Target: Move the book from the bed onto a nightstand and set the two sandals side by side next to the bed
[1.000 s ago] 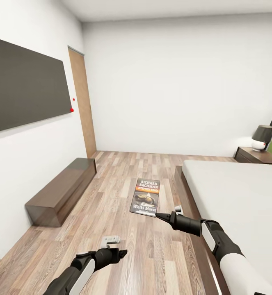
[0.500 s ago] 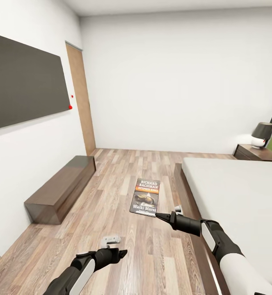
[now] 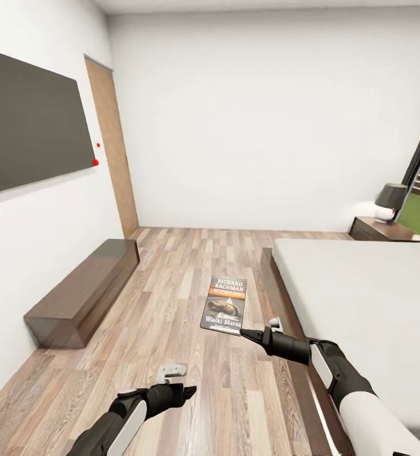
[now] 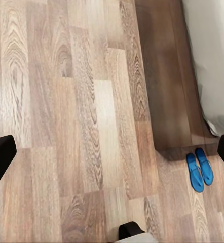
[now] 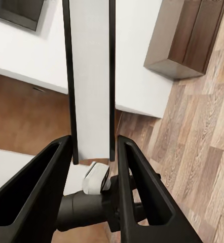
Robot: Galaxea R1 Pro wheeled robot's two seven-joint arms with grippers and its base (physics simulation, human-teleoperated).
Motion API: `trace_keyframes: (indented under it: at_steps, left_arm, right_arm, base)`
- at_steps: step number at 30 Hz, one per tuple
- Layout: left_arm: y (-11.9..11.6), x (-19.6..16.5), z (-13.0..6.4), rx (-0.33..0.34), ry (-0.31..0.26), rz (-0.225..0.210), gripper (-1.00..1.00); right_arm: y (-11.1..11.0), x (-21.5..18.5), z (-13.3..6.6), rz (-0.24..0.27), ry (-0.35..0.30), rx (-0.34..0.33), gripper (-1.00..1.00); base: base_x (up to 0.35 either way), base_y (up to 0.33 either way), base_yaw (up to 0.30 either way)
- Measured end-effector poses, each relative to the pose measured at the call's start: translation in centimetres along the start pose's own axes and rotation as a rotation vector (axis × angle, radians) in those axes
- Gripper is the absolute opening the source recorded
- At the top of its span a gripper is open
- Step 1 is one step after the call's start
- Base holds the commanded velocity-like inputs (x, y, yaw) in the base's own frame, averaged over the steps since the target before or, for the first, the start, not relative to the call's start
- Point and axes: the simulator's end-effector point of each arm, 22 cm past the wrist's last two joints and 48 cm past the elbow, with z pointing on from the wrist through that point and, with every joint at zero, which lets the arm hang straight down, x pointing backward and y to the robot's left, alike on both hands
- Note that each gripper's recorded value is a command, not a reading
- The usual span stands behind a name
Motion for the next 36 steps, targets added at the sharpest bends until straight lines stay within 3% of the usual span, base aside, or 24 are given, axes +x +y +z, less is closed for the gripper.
trace_keyframes:
  at_steps: [20, 36]
  left_arm:
    - [0.04, 0.18, 0.07, 0.0, 0.004, -0.002, 1.0]
    - [0.04, 0.15, 0.07, 0.0, 0.003, -0.002, 1.0]
  right_arm:
    - [-0.1, -0.03, -0.02, 0.004, -0.003, -0.001, -1.0]
    - [-0.11, -0.01, -0.02, 0.004, -0.002, -0.001, -1.0]
  base:
    - [0.0, 0.0, -0.128]
    - [0.0, 0.024, -0.029]
